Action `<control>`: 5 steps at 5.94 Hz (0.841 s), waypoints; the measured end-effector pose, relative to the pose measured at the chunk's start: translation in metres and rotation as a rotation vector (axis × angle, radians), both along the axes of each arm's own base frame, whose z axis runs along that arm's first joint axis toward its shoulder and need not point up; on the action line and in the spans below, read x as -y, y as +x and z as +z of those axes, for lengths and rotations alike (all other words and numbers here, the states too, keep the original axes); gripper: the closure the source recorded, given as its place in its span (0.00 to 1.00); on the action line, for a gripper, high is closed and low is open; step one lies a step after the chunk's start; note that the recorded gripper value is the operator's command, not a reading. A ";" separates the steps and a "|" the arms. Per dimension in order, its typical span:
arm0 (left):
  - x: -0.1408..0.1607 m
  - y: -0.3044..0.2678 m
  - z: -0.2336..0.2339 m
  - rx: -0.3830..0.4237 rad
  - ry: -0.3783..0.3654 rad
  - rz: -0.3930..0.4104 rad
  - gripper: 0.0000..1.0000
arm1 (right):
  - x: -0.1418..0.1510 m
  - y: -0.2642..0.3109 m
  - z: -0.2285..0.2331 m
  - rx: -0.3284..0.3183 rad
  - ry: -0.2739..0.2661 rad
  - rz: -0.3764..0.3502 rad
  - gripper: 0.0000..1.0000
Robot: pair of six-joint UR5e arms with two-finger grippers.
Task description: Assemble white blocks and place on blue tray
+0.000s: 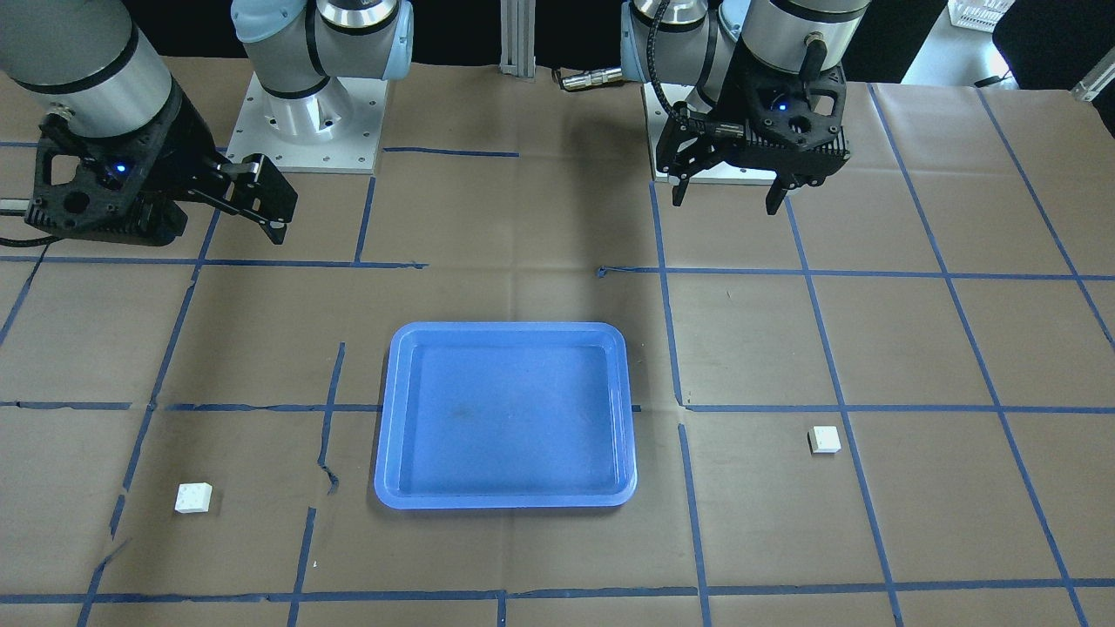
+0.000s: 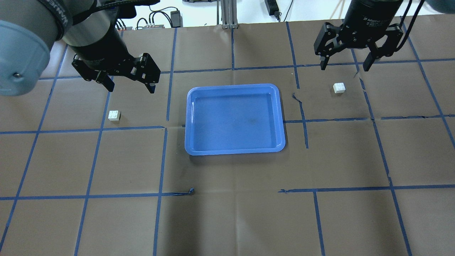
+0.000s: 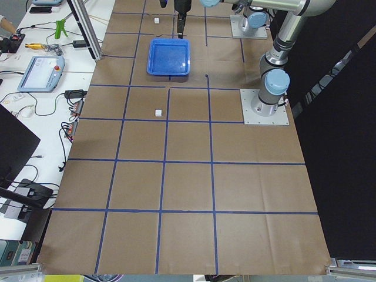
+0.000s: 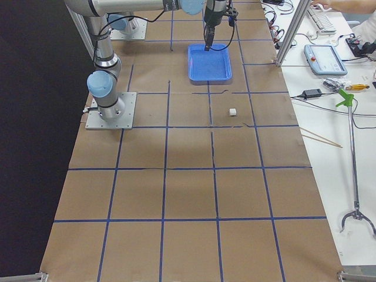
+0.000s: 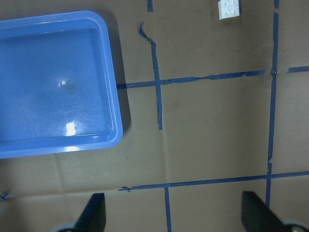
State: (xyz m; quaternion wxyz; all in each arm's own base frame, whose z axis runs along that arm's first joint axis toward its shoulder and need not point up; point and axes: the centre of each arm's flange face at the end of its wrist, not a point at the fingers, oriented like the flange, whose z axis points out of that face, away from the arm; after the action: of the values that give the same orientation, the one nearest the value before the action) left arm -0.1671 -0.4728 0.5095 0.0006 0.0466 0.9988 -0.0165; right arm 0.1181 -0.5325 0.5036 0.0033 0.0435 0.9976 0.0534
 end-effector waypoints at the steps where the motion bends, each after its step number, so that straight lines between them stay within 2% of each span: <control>1: 0.000 0.000 0.000 0.000 0.001 0.001 0.01 | 0.000 0.000 0.000 0.000 0.000 0.000 0.00; 5: 0.007 0.005 -0.011 0.001 0.006 0.011 0.01 | 0.001 -0.004 0.002 -0.006 -0.009 0.012 0.00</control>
State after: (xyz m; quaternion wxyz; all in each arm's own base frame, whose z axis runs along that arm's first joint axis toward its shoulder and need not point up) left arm -0.1617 -0.4803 0.4983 0.0012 0.0412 0.9991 -0.0136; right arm 0.1141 -0.5335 0.5059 0.0002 0.0378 0.9981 0.0488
